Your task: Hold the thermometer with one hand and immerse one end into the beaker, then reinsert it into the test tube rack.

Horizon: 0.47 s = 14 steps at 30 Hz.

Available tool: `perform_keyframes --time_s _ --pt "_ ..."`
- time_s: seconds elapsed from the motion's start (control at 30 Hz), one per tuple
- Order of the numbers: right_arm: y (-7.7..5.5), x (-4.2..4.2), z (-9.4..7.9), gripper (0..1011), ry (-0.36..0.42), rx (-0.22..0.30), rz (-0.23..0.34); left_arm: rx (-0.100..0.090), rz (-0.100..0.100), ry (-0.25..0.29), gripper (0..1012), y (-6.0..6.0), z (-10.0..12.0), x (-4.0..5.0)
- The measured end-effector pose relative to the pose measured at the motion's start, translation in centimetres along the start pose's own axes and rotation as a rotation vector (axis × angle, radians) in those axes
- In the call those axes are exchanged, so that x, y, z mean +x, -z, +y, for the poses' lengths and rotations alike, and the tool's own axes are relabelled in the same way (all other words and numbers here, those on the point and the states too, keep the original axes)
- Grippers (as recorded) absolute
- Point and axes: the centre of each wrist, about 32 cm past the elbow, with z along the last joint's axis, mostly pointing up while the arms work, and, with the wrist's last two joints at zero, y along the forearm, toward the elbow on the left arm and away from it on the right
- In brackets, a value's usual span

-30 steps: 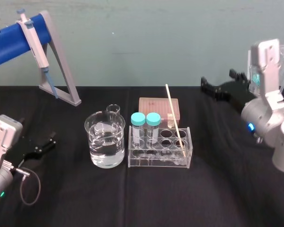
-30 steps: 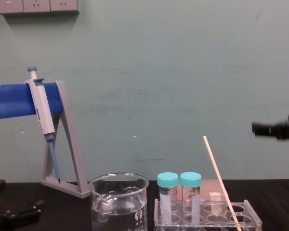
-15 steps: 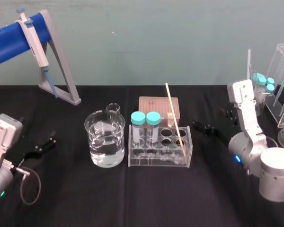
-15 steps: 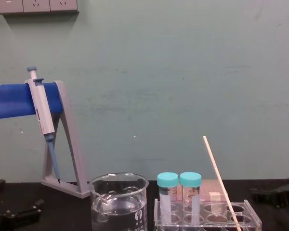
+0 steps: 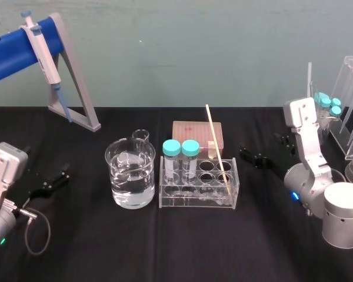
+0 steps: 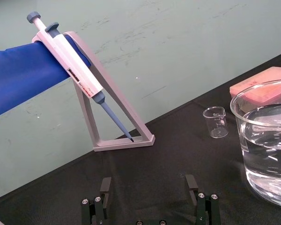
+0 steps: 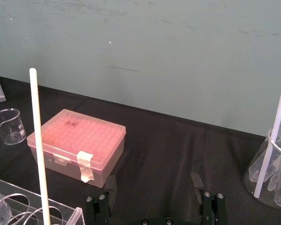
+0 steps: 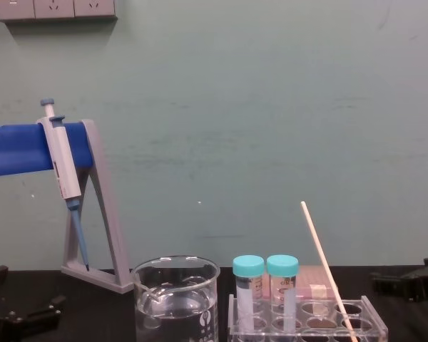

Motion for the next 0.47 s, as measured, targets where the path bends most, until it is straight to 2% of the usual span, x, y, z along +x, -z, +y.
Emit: perform_keyframes --time_s 0.47 --pt "-0.11 0.05 0.0 1002 0.0 0.004 0.0 0.0 0.0 0.0 1004 0.0 0.0 0.0"
